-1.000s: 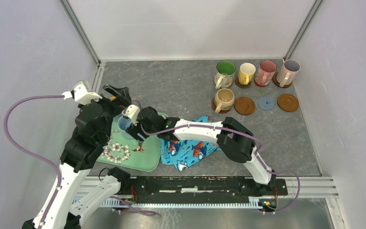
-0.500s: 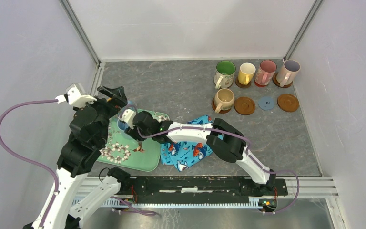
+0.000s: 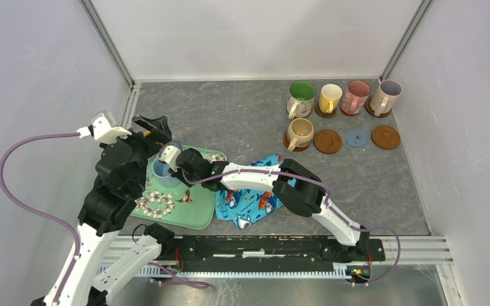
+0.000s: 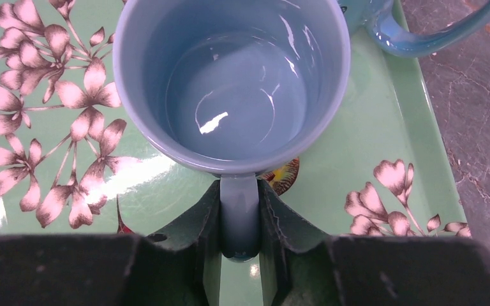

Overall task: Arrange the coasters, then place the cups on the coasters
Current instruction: Pick up the cup from the tray.

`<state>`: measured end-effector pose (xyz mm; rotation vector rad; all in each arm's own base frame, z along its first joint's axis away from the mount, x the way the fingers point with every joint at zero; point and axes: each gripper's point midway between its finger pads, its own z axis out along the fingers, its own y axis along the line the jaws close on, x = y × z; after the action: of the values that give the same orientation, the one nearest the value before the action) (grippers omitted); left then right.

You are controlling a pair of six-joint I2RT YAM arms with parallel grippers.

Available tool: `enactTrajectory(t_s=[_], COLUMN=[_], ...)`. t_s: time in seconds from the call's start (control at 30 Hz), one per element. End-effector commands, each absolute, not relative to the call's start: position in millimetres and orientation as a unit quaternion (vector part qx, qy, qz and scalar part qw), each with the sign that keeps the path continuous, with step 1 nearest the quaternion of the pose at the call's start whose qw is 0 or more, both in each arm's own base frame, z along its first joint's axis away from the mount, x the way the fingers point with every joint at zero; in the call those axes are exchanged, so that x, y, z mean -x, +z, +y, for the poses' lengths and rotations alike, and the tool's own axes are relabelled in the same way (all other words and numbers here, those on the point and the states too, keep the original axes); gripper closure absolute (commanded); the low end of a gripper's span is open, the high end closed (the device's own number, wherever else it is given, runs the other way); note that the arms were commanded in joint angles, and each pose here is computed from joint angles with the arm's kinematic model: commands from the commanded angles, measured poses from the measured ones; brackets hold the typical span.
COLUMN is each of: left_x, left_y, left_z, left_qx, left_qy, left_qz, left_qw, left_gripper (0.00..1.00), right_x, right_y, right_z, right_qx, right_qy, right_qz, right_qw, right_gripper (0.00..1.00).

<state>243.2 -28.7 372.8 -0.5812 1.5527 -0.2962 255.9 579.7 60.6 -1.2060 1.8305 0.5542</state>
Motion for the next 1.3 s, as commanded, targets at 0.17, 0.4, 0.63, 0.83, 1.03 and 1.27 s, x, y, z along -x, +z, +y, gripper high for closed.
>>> enactTrajectory(t_s=[0.17,0.4,0.63,0.83,1.03,1.27], left_x=[-246.3,-247.5,-248.6,-248.4,-249.0,-246.7], left_y=[376.3,374.6,373.4,377.7,384.7,395.1], left_z=[-25.5,-26.1,-28.8,-29.0,-35.3,-45.0], left_qx=[0.254,0.255,0.255,0.253,0.24,0.21], left_qy=[-0.119,-0.121,-0.129,-0.131,-0.148,-0.17], left_qz=[0.68,0.678,0.677,0.673,0.67,0.666], left_qw=[0.678,0.679,0.679,0.682,0.687,0.696], left_gripper=[0.0,0.0,0.0,0.0,0.0,0.0], right_x=[-257.5,-255.4,-261.3,-267.5,-280.2,-299.6], right_y=[86.4,132.1,188.1,217.9,247.7,276.5], right_z=[587.3,585.2,570.5,551.3,524.5,483.3], right_qx=[0.482,0.475,0.452,0.432,0.406,0.364], right_qy=[0.225,0.248,0.248,0.246,0.247,0.243], right_qz=[0.724,0.713,0.701,0.698,0.696,0.705], right_qw=[0.438,0.452,0.492,0.515,0.539,0.558], right_gripper=[1.0,1.0,1.0,1.0,1.0,1.0])
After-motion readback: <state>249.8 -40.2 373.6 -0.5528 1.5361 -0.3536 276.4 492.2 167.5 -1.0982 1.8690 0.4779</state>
